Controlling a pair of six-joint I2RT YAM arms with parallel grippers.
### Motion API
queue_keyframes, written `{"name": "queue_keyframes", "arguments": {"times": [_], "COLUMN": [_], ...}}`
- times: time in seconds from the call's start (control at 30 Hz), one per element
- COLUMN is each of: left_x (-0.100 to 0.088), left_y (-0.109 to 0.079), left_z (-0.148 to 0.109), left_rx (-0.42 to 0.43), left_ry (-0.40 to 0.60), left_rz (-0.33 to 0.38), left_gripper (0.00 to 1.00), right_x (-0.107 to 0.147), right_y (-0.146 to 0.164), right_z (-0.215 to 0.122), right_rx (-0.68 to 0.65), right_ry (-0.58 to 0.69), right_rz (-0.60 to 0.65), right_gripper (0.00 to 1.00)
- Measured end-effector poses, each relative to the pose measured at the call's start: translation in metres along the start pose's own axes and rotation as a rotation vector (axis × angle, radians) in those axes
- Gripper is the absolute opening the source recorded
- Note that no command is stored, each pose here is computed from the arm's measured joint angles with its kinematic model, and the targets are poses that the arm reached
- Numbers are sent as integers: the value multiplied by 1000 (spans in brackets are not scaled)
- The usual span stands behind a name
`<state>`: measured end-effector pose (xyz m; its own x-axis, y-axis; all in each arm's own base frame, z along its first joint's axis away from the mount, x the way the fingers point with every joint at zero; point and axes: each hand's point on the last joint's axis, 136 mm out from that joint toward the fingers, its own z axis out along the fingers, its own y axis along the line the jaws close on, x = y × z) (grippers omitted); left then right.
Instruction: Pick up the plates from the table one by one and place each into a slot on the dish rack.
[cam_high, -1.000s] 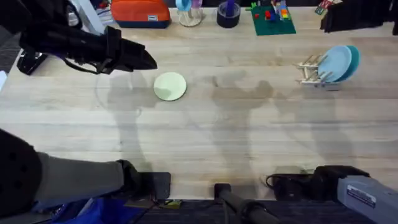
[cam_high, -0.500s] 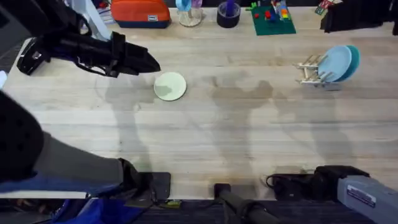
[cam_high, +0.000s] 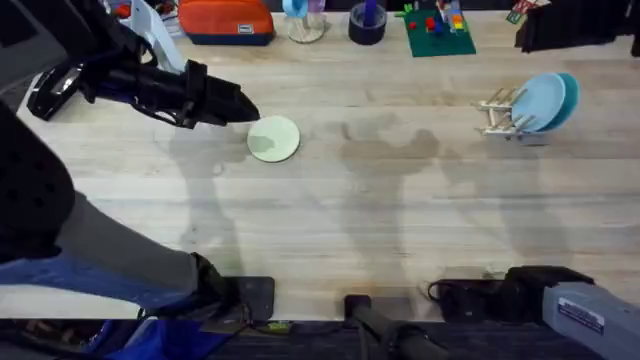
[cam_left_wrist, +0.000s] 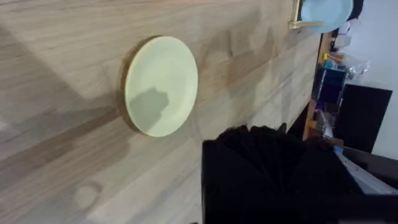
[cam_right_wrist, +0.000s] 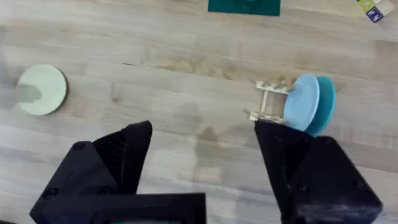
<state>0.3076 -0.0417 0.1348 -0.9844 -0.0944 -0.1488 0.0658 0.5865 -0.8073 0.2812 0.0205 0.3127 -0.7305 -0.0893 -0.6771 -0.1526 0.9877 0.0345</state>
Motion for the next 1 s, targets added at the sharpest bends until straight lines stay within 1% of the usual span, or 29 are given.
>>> {"name": "queue_keyframes", "arguments": {"times": [0.2, 0.6, 1.0], "left_x": [0, 0, -5], "left_y": [9, 15, 17], "left_z": [5, 5, 5], "left_rx": [6, -24, -31], "left_ry": [16, 20, 5], "left_rz": [-3, 16, 41], "left_gripper": [42, 42, 42], "right_x": [0, 0, 0], "right_y": [0, 0, 0], "right_z": [0, 0, 0], "right_rx": [0, 0, 0], "right_ry": [-1, 0, 0], "right_rz": [0, 0, 0], "right_gripper": [995, 993, 993]}}
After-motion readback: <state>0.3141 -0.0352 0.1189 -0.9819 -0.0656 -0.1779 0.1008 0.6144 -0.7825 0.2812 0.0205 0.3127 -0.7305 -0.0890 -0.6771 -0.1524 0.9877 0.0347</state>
